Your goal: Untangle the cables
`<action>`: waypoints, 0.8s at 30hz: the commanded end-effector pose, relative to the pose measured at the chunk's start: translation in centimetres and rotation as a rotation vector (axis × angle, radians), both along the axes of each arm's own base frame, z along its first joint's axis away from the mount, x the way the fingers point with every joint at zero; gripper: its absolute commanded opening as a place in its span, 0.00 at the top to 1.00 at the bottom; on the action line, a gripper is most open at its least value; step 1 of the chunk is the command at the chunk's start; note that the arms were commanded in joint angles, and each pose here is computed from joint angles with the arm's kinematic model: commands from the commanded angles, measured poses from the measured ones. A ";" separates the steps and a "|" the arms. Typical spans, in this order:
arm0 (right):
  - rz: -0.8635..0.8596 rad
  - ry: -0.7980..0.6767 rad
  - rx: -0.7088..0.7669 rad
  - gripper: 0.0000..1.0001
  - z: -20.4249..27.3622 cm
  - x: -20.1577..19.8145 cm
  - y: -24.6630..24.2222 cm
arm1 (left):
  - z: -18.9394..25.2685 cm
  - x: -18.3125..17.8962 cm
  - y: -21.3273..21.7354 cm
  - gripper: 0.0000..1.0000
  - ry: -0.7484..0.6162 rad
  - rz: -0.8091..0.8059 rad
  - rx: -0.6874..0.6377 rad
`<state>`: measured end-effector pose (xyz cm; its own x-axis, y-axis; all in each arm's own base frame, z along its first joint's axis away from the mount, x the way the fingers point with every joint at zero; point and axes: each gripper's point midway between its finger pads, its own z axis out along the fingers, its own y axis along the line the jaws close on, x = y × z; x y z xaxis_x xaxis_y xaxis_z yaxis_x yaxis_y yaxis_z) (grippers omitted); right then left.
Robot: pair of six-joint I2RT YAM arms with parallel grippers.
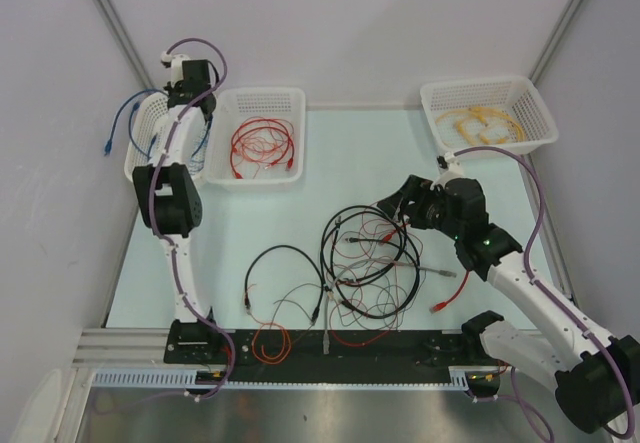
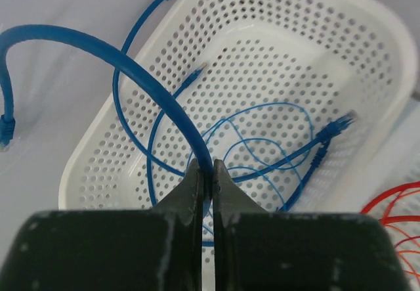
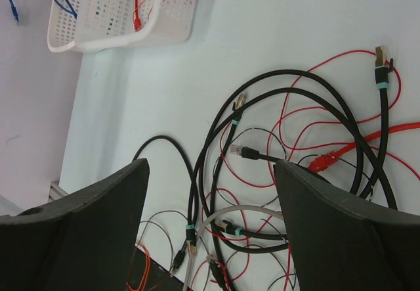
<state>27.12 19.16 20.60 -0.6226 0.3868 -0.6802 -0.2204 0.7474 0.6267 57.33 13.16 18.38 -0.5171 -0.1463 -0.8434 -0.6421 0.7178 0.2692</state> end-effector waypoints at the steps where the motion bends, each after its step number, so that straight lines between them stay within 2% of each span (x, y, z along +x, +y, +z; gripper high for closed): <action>1: 0.007 -0.063 0.019 0.18 2.2 0.6 0.3 | 7.4 0.8 -3.0 1.00 -0.168 -0.057 0.065; 8: 0.013 -0.060 0.014 0.18 2.0 0.6 0.5 | 3.5 1.2 -5.6 1.00 -0.133 -0.085 0.015; 17: 0.010 -0.043 0.004 0.17 1.4 0.7 0.5 | 2.3 1.8 -2.2 1.00 -0.117 -0.018 0.019; 24: 0.006 -0.032 -0.011 0.17 0.8 1.1 0.5 | -0.4 2.8 -2.4 1.00 -0.071 -0.041 0.008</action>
<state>27.38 19.37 19.52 -0.6438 0.3737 -0.6677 -0.2045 0.7568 0.6208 58.92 11.28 17.29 -0.4915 -0.1188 -0.8627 -0.6283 0.7344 0.2568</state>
